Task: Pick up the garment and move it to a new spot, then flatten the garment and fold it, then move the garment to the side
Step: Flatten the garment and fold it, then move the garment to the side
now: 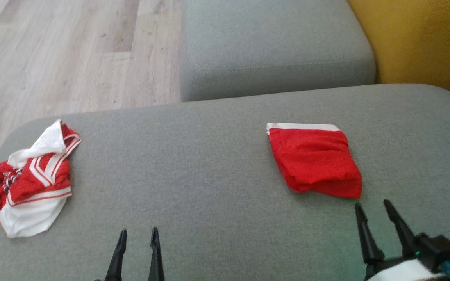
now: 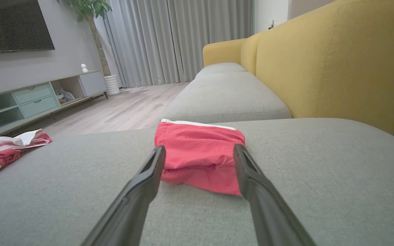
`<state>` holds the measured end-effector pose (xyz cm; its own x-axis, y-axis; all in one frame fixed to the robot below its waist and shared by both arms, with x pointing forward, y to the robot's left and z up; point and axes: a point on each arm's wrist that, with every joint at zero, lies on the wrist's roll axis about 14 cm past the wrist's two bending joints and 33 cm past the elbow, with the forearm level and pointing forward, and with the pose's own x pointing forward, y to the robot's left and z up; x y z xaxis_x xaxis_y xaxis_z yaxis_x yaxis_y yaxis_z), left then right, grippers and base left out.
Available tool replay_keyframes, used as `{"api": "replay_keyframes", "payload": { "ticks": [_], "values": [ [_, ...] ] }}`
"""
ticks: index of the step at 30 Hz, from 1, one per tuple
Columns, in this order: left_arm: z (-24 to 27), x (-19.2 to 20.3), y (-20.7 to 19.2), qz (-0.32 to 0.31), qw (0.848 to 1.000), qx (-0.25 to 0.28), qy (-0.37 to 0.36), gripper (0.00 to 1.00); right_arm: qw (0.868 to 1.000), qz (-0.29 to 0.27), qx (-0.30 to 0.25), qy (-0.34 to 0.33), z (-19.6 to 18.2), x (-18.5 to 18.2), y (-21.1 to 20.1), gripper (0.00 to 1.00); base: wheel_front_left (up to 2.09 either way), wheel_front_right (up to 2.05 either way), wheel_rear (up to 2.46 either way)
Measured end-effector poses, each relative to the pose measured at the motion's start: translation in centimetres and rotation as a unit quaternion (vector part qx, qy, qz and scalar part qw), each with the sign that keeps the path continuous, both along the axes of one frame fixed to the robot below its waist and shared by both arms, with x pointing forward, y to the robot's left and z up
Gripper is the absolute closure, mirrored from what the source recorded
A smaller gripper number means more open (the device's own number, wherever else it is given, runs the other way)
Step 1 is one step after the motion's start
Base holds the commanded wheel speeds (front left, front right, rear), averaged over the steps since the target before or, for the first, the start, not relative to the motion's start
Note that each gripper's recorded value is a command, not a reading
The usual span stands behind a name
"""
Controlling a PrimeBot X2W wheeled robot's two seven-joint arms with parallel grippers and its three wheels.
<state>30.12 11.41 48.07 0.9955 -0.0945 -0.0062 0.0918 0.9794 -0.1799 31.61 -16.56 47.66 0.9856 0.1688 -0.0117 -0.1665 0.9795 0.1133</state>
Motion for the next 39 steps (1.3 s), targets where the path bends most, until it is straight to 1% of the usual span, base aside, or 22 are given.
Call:
{"api": "replay_keyframes", "payload": {
  "ticks": [3, 6, 14, 24, 39],
  "values": [
    [-1.0, -0.9, 0.4, 0.007, 1.0, 0.005, 0.014, 0.0, 1.0, 0.002, -0.009, 0.003, -0.4, -1.1, 0.2, 0.0, 0.0, 0.0, 0.0],
    [-1.1, -1.0, 0.7, 0.01, 1.0, 0.008, 0.016, 0.0, 1.0, -0.003, -0.012, 0.005, -0.6, -1.7, 0.0, 0.0, 0.0, 0.0, 0.0],
    [-1.2, -0.9, 1.5, 0.021, 1.0, 0.008, 0.018, 0.0, 1.0, 0.001, -0.015, 0.007, -0.8, -1.6, 0.3, 0.0, 0.0, 0.0, 0.0],
    [-1.4, -0.9, 1.6, 0.021, 1.0, 0.007, 0.021, 0.0, 1.0, 0.001, -0.01, 0.01, -0.9, -1.4, 0.6, 0.0, 0.0, 0.0, 0.0],
    [-1.8, -0.7, 1.4, 0.018, 0.999, 0.008, 0.029, 0.0, 1.0, -0.012, -0.017, 0.019, -1.4, -1.3, -0.3, 0.0, 0.0, 0.0, 0.0]
  ]
}}
